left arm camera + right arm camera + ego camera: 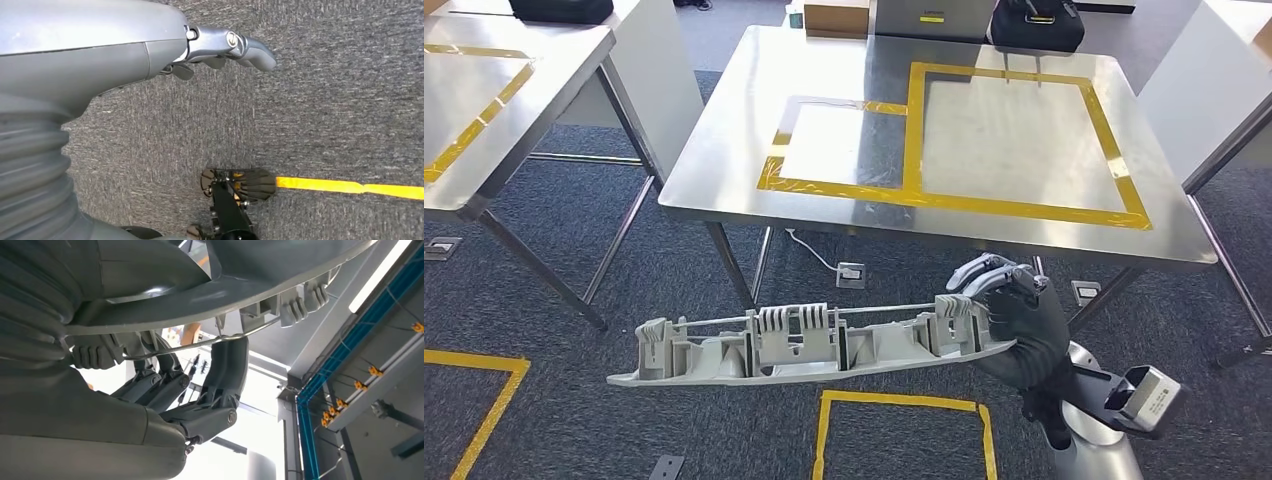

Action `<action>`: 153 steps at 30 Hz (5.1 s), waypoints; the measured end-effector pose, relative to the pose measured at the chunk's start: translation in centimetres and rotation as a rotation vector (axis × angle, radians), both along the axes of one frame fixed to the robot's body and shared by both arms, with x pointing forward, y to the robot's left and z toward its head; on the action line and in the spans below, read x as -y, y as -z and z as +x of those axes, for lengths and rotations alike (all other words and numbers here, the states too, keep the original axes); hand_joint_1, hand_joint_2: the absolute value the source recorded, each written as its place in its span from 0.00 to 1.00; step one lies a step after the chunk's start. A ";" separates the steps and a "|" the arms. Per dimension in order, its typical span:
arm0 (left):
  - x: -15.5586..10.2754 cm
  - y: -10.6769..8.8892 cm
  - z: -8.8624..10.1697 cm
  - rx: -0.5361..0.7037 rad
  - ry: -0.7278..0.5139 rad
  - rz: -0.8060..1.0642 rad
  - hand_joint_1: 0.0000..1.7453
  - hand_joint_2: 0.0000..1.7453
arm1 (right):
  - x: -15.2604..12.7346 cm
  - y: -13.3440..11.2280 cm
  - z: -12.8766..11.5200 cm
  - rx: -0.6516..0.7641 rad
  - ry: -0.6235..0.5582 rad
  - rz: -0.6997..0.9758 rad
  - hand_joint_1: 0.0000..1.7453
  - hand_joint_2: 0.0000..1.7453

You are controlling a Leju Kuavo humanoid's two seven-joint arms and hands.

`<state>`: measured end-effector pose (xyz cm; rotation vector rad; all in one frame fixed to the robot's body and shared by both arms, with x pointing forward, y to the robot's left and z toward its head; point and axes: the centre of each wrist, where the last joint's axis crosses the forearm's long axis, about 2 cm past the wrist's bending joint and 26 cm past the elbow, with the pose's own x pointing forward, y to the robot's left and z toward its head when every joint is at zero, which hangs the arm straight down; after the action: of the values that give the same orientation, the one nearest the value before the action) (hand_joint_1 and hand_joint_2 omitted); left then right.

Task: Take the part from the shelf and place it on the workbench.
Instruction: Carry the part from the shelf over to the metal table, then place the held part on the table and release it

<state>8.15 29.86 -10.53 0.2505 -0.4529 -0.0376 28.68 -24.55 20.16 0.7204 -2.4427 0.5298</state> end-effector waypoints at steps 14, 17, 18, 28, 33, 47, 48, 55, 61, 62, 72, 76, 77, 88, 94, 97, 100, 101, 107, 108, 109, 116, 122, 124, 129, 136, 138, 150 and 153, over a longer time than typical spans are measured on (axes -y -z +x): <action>0.3 -0.1 0.3 -0.005 -0.016 -0.001 0.00 1.00 | 1.2 -3.2 3.5 0.082 0.017 0.008 1.00 1.00; 0.3 0.0 0.1 -0.010 -0.018 0.000 0.00 1.00 | 1.3 -3.0 3.6 0.070 0.022 0.013 1.00 1.00; 0.2 0.0 -0.1 -0.013 -0.019 0.001 0.00 1.00 | 1.3 -2.9 3.7 0.066 0.024 0.013 1.00 1.00; -0.1 0.1 -0.8 -0.015 -0.017 0.007 0.00 1.00 | 1.2 -2.2 3.5 0.045 0.045 0.013 1.00 1.00; -0.1 0.2 -1.1 -0.020 -0.017 0.006 0.00 1.00 | 1.2 -1.6 3.1 0.027 0.047 0.013 1.00 1.00; 0.0 0.2 -1.3 -0.026 -0.014 0.016 0.00 1.00 | 1.3 -1.2 2.5 0.016 0.050 0.021 1.00 1.00; 0.0 0.2 -1.3 -0.028 -0.014 0.016 0.00 1.00 | 1.3 -1.1 2.5 0.014 0.050 0.021 1.00 1.00; -0.1 0.2 -1.3 -0.033 -0.016 0.018 0.00 1.00 | 1.3 -1.0 2.4 0.011 0.052 0.022 1.00 1.00; 0.0 0.2 -1.2 -0.030 -0.019 0.020 0.00 1.00 | 1.4 -1.1 2.5 0.015 0.054 0.024 1.00 1.00; 0.0 0.2 -1.3 -0.031 -0.020 0.020 0.00 1.00 | 1.4 -1.1 2.5 0.013 0.055 0.024 1.00 1.00; 0.2 0.2 -1.4 -0.032 -0.027 0.024 0.00 1.00 | 1.3 -1.4 2.8 0.022 0.056 0.027 1.00 1.00; 0.3 0.2 -1.4 -0.033 -0.028 0.023 0.00 1.00 | 1.3 -1.6 2.9 0.025 0.054 0.029 1.00 1.00; 0.3 0.2 -1.5 -0.034 -0.028 0.023 0.00 1.00 | 1.3 -1.5 2.9 0.023 0.054 0.029 1.00 1.00; 0.5 0.3 -1.6 -0.033 -0.028 0.019 0.00 1.00 | 1.4 -1.3 2.8 0.023 0.102 0.009 1.00 1.00; 0.4 0.3 -1.6 -0.024 -0.032 0.004 0.00 1.00 | 1.5 -1.0 2.9 0.091 0.373 -0.094 1.00 1.00; 0.4 0.3 -1.6 -0.016 -0.028 -0.002 0.00 1.00 | 1.4 -0.7 3.8 0.175 0.573 -0.193 1.00 1.00; 0.4 0.3 -1.6 -0.012 -0.024 -0.007 0.00 1.00 | 1.8 0.0 5.3 0.248 0.726 -0.308 1.00 1.00; 0.4 0.3 -1.6 -0.011 -0.023 -0.009 0.00 1.00 | 2.0 0.3 5.9 0.259 0.758 -0.338 1.00 1.00; 0.4 0.3 -1.5 -0.005 -0.013 -0.028 0.00 1.00 | 3.3 1.3 9.0 0.274 0.873 -0.491 1.00 1.00; 0.4 0.3 -1.5 -0.004 -0.010 -0.027 0.00 1.00 | 3.4 1.4 9.4 0.275 0.894 -0.521 1.00 1.00; 0.4 0.3 -1.4 -0.003 -0.005 -0.026 0.00 1.00 | 3.6 1.4 10.0 0.276 0.921 -0.555 1.00 1.00; 0.4 0.2 -1.1 0.013 0.022 -0.009 0.00 1.00 | 4.8 2.5 13.0 0.247 1.090 -0.792 1.00 1.00; 0.5 0.1 -0.8 0.035 0.056 0.002 0.00 1.00 | 6.0 4.5 14.0 0.165 1.224 -0.987 1.00 1.00; 0.5 0.1 -0.7 0.038 0.065 0.003 0.00 1.00 | 6.4 5.1 14.0 0.128 1.252 -1.048 1.00 1.00; 0.5 0.1 -0.7 0.039 0.071 0.004 0.00 1.00 | 7.2 6.7 13.5 0.042 1.298 -1.136 1.00 1.00; 0.5 0.1 -0.7 0.039 0.075 0.005 0.00 1.00 | 9.2 7.5 13.0 -0.021 1.359 -1.181 1.00 1.00; 0.5 0.1 -0.7 0.040 0.081 0.005 0.00 1.00 | 9.9 7.6 12.9 -0.043 1.394 -1.194 1.00 1.00; 0.6 0.0 0.0 0.052 0.098 0.009 0.00 1.00 | 13.7 7.7 12.3 -0.174 1.556 -1.232 1.00 1.00; 0.6 0.0 0.1 0.056 0.102 0.012 0.00 1.00 | 14.1 7.7 12.2 -0.174 1.558 -1.231 1.00 1.00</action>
<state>8.29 29.25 -10.51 0.2407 -0.5207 -0.1335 40.91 -38.65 12.50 -1.3992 -1.3310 0.9307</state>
